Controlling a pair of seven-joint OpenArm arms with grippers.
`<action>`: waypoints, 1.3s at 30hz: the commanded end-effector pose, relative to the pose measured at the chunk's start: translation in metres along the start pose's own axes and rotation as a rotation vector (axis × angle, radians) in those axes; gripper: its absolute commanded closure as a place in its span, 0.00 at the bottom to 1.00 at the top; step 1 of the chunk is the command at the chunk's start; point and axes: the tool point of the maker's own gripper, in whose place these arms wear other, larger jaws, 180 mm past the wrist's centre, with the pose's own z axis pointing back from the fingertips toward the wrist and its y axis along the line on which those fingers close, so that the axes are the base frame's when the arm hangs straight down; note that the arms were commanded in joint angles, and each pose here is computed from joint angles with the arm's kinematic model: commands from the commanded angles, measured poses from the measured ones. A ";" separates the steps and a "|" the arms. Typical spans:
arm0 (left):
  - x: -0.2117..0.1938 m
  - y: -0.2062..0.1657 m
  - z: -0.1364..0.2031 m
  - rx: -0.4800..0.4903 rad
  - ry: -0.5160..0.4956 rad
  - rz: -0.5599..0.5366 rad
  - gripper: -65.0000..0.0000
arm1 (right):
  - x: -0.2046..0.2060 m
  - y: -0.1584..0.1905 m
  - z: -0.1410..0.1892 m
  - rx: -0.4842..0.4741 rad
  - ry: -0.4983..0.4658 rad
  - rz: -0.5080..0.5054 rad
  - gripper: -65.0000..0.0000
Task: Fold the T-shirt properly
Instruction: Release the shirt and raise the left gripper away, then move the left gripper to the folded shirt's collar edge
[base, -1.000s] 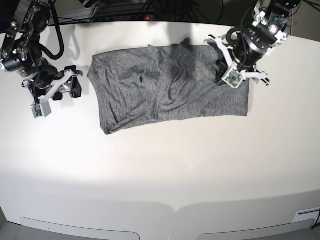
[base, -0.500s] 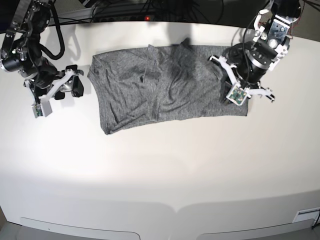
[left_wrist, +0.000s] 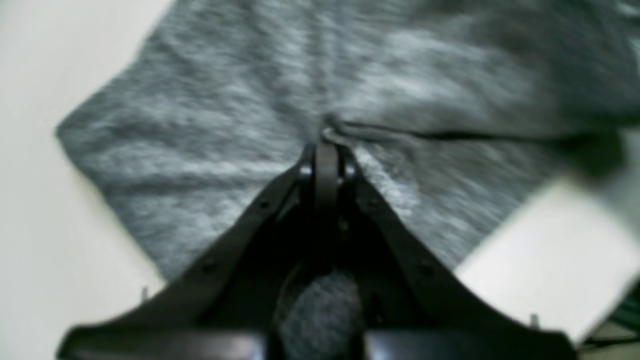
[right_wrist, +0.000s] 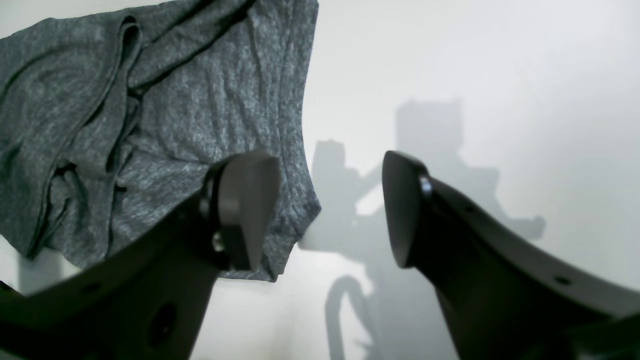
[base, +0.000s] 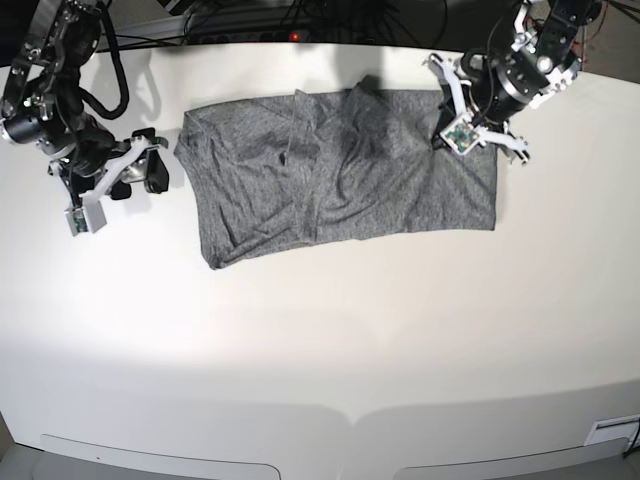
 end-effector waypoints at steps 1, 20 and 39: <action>0.013 0.008 0.004 0.013 -0.050 -0.020 1.00 | 0.013 -0.002 0.005 -0.005 -0.042 0.026 0.44; -0.055 -0.030 0.053 -0.322 0.215 -0.176 1.00 | 0.014 -0.002 0.005 -0.004 -0.049 0.025 0.44; 0.064 -0.080 0.027 -0.314 -0.169 -0.010 0.98 | 0.015 -0.001 0.005 -0.004 -0.056 0.025 0.44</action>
